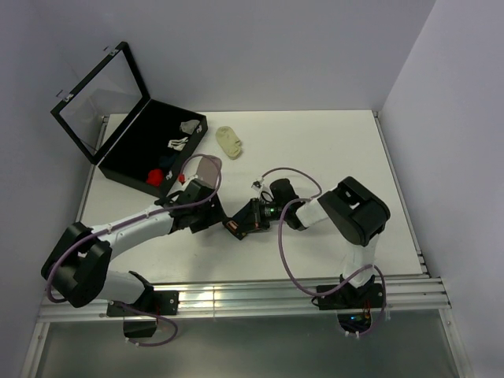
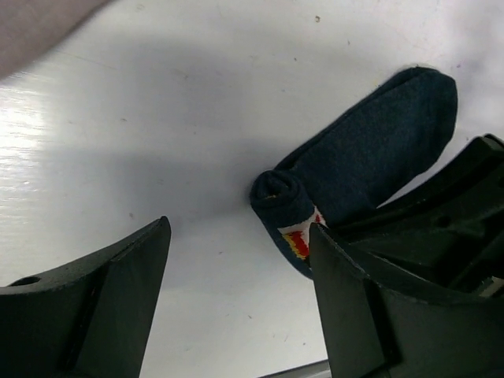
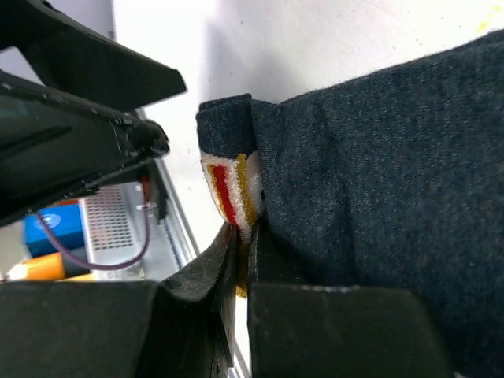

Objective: Roll the socks
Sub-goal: Roll the sock at the center of the board.

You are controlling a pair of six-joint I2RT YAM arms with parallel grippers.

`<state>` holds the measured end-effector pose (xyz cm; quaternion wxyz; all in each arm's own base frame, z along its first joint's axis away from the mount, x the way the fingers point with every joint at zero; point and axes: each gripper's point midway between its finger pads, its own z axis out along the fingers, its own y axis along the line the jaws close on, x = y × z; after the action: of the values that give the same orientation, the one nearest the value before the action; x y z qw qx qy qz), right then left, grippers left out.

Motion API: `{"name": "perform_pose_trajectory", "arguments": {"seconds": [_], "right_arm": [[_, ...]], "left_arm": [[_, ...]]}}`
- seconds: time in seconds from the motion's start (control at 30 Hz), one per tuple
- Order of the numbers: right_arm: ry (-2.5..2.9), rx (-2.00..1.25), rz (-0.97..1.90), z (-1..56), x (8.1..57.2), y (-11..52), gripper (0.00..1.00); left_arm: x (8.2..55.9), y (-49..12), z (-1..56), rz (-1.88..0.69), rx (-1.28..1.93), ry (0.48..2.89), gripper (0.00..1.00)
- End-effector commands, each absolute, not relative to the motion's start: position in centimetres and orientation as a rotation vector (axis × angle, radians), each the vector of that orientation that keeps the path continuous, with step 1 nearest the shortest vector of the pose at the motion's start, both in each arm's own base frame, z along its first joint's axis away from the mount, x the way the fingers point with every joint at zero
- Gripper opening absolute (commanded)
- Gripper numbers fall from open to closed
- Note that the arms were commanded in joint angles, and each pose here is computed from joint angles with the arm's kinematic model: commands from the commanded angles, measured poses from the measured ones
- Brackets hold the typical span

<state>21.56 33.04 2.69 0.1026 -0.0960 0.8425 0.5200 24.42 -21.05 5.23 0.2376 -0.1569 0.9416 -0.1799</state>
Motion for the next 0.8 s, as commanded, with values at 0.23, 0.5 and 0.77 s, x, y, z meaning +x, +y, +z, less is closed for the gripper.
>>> {"name": "perform_pose_trajectory", "arguments": {"seconds": [0.23,0.5,0.77], "right_arm": [[2.545,-0.172,1.616,0.7,21.3,32.5,0.0],[2.536,-0.199,1.542,1.0,21.9,32.0,0.01],[2.475,-0.287,1.363,3.0,23.4,31.2,0.29]], "left_arm": [[25.8,-23.7,4.2,-0.592,-0.466,2.553,0.71],[25.0,-23.6,1.1,-0.502,-0.478,2.652,0.54],[25.1,-23.1,0.8,-0.413,-0.466,2.683,0.19]]}}
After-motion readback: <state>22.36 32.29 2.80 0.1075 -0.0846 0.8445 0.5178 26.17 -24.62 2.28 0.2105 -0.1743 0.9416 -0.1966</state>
